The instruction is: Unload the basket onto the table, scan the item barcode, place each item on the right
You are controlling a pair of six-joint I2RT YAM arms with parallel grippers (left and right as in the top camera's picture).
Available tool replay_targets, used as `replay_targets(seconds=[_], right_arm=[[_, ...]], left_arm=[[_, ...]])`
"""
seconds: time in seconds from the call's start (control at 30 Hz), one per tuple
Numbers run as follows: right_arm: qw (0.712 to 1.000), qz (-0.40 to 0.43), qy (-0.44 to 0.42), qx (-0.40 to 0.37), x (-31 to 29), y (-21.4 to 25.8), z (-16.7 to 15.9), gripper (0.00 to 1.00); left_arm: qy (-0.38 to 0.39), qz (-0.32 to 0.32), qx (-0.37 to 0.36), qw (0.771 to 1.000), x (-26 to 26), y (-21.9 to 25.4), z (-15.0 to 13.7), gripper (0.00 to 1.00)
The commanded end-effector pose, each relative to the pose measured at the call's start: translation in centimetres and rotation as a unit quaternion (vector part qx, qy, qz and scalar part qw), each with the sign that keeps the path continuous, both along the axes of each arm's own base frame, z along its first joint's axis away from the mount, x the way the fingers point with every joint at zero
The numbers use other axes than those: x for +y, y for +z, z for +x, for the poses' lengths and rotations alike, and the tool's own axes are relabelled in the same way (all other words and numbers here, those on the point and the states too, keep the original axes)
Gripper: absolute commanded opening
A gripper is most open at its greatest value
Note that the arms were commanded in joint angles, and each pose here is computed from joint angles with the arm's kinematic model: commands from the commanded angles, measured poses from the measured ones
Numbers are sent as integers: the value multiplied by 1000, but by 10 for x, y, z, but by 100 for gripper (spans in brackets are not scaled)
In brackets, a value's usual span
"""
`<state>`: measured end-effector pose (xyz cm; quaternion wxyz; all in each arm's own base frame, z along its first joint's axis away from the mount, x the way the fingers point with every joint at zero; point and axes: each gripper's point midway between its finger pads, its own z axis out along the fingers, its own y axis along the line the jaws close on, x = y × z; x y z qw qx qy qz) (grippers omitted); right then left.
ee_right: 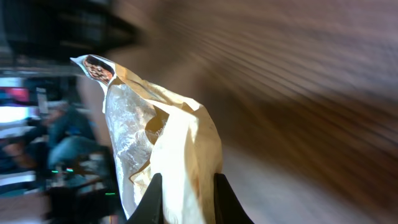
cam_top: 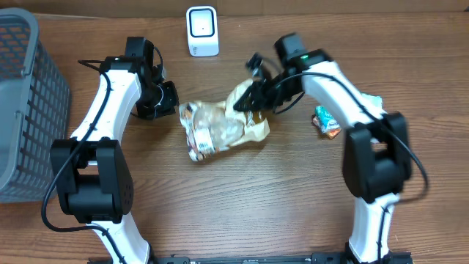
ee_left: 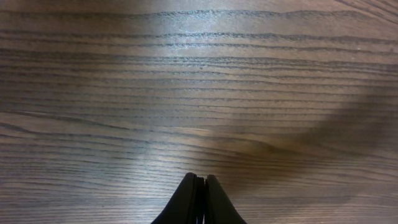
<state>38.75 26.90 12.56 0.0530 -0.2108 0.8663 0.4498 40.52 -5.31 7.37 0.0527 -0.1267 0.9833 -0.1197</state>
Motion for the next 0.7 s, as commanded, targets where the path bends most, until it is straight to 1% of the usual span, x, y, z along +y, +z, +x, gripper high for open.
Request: replay_targets(seconds=[0.0,0.1,0.27,0.5,0.57,0.67], right_arm=[[992,121,21,-40,4,93,-10,4],[986,163,18,-42,-6,121,-13,4],[984,171,-30,-49,-33,153,-4,4],[984,121,-111,-66,-62,175,4,4],[981,100,-149,-70,-68,183,7,4],[976,88,-184,-79,-74,195,9,4]], left_arm=[[-8,12,-24,1000,3,15,5,4],[-5,26,-22,999,9,14,4,4],[4,50,-19,999,22,13,3,4],[44,57,-20,997,55,13,6,5],[69,68,-21,995,77,12,6,8],[96,89,-19,991,104,12,4,16]])
